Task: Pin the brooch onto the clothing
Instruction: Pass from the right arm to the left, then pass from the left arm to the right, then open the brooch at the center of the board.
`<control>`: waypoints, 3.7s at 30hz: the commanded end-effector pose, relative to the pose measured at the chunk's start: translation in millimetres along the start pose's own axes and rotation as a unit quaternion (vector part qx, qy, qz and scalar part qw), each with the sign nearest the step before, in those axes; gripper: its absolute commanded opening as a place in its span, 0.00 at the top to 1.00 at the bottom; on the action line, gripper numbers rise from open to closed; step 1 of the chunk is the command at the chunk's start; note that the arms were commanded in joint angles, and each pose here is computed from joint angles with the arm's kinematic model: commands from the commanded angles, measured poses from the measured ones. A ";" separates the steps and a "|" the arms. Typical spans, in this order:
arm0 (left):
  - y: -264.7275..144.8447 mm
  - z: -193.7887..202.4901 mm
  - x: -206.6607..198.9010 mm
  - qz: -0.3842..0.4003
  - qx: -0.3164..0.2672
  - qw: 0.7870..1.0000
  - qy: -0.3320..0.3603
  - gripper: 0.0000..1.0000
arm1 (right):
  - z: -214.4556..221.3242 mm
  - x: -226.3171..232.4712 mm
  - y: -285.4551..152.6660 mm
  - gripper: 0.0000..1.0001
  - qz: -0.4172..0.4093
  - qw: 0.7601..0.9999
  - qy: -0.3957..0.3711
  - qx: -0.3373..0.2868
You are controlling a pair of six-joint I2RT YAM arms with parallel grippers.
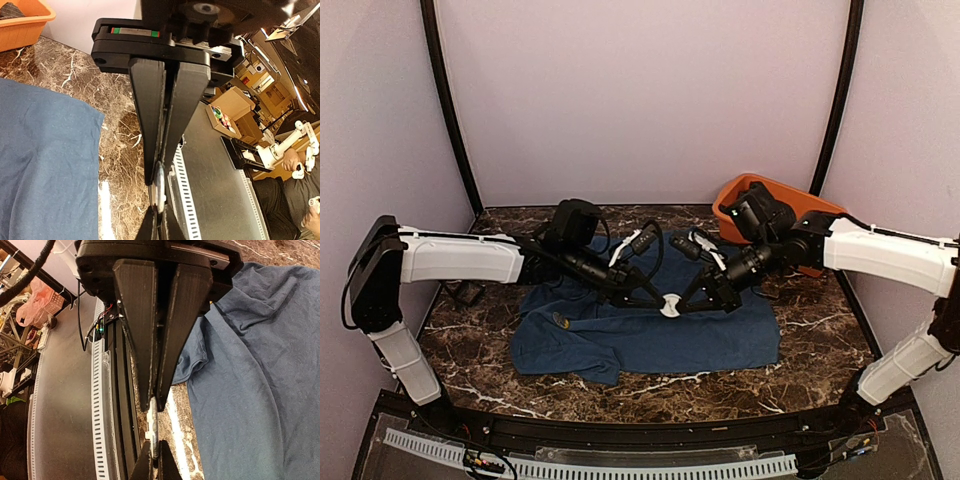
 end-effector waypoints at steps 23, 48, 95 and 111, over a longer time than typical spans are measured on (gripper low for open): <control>-13.3 -19.7 -12.2 -0.011 -0.093 0.995 0.031 0.99 | -6.4 -19.1 -19.4 0.63 -0.007 0.990 0.033 -0.140; -15.8 -21.9 -11.0 -0.011 -0.064 0.997 0.028 0.50 | 0.6 -20.0 -12.4 1.00 -0.028 0.993 0.038 -0.107; 13.0 -17.0 -17.0 -0.059 0.050 0.990 0.116 0.71 | -8.0 -14.0 -6.5 1.00 -0.115 0.988 0.060 -0.084; 15.2 -19.0 -15.4 -0.055 0.038 0.991 0.115 0.91 | -5.5 -12.9 -5.0 1.00 -0.124 0.987 0.062 -0.082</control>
Point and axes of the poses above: each gripper's point midway between its finger pads, its own y axis out along the fingers, its own x axis along the line the jaws close on, z = x × y, the point moved 7 cm from there along -y, back along the fingers, and after that the axes turned 1 degree about y, right-handed, at the moved point
